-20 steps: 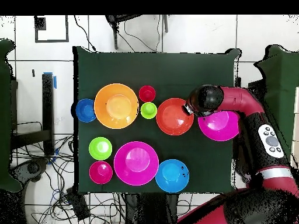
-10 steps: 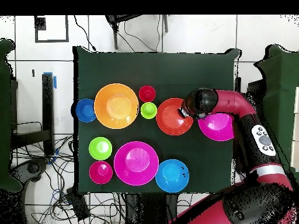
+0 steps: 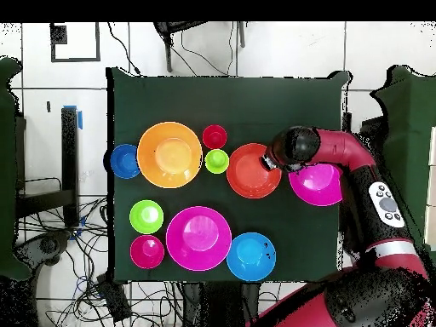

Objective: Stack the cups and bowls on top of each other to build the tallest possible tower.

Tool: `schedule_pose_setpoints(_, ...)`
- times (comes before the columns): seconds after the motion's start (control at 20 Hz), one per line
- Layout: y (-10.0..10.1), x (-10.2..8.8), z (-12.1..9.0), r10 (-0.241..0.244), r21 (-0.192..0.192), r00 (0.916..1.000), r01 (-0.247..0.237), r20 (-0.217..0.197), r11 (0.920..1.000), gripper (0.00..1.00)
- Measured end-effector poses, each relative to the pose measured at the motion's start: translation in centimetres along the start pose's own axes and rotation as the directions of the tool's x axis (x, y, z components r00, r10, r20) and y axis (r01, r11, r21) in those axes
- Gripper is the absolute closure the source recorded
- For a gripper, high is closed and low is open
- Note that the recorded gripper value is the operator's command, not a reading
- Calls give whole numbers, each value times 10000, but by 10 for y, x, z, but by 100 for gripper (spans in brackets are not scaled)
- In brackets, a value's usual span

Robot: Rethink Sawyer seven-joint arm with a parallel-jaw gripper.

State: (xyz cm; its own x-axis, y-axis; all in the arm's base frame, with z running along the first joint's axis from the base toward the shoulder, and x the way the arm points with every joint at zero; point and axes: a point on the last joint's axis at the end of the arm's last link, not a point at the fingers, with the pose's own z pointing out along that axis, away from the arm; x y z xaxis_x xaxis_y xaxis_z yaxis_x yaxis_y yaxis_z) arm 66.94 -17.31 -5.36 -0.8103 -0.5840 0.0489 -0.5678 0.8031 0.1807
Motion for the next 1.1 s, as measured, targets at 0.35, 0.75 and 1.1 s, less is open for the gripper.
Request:
schedule_pose_setpoints(0.35, 1, -4, -1, -22, 14, 10000, 22, 14, 10000, 100)
schedule_pose_setpoints(0.75, 1, -4, -2, -28, 29, 10000, 28, 12, 10000, 100)
schedule_pose_setpoints(1.1, -7, -2, -18, -136, 447, 9999, 139, -60, 9989, 100)
